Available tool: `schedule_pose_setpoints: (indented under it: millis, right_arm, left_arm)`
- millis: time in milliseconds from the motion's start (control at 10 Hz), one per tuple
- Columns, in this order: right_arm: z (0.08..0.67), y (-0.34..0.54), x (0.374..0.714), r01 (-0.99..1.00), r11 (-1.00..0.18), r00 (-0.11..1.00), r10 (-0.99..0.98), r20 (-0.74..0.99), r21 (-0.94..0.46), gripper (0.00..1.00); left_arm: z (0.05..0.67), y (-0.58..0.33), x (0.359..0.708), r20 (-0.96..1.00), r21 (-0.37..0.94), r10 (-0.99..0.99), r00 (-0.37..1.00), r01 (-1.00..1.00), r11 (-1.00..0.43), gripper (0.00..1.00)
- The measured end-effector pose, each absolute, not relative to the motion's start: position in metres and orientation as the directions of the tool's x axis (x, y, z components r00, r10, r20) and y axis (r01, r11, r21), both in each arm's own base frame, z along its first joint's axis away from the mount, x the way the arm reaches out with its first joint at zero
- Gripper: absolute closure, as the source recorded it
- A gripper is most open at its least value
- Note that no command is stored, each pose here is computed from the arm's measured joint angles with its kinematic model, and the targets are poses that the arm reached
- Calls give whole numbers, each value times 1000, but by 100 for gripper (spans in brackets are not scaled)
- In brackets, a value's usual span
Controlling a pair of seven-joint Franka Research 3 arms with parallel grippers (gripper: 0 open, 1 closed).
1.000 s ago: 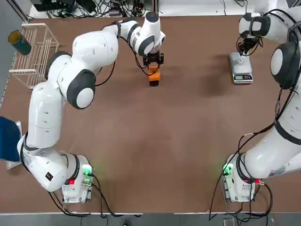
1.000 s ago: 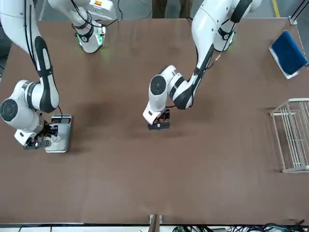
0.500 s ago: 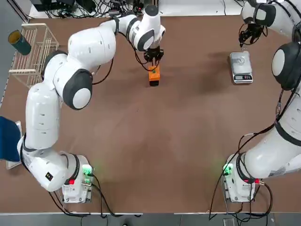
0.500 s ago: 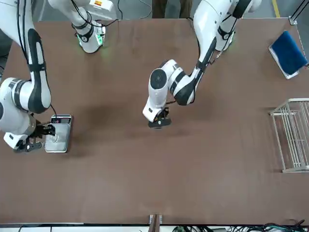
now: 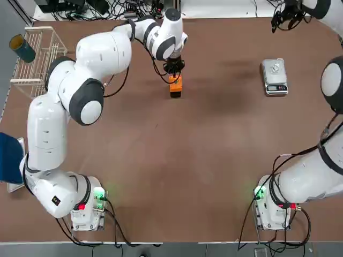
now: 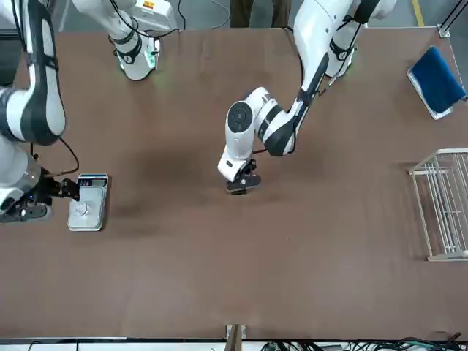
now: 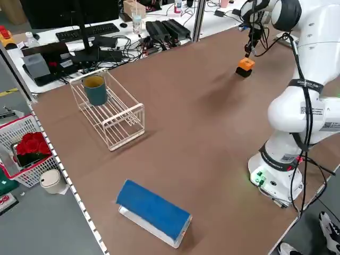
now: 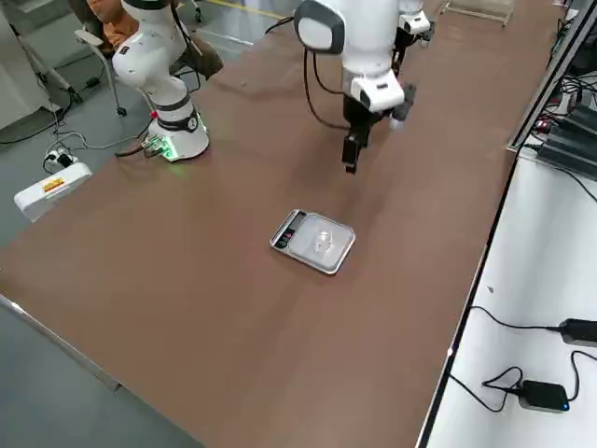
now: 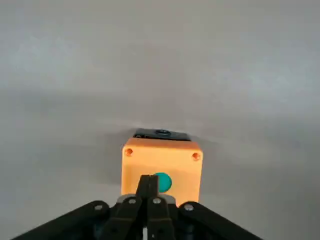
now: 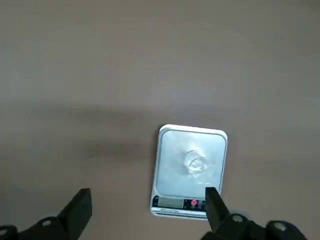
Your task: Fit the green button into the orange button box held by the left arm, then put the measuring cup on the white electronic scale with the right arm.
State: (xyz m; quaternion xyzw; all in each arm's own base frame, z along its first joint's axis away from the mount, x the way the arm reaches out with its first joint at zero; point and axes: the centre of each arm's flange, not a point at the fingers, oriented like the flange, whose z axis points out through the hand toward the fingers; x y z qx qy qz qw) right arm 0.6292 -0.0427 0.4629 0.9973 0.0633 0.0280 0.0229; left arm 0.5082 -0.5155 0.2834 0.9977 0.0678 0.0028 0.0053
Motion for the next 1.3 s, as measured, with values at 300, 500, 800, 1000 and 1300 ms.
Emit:
schedule_pose_setpoints:
  millis: [300,500,800,1000,1300]
  right_arm:
    - [545,-14,612,118,-993,990,119,69,17,0]
    - [591,-2,610,71,-997,993,71,93,7,0]
    - [618,-3,609,10,-1000,993,10,117,-5,0]
    - [617,-10,611,-3,-1000,993,-4,115,-9,0]
    - [621,0,607,-27,-999,996,-28,87,-20,0]
  left_arm:
    - [282,-519,504,10,22,156,988,156,-988,99]
    - [281,-521,504,18,37,158,987,157,-987,99]
    - [278,-521,504,28,55,161,987,160,-986,99]
    - [276,-520,503,26,52,161,987,160,-986,99]
    - [273,-521,501,22,47,158,987,157,-987,99]
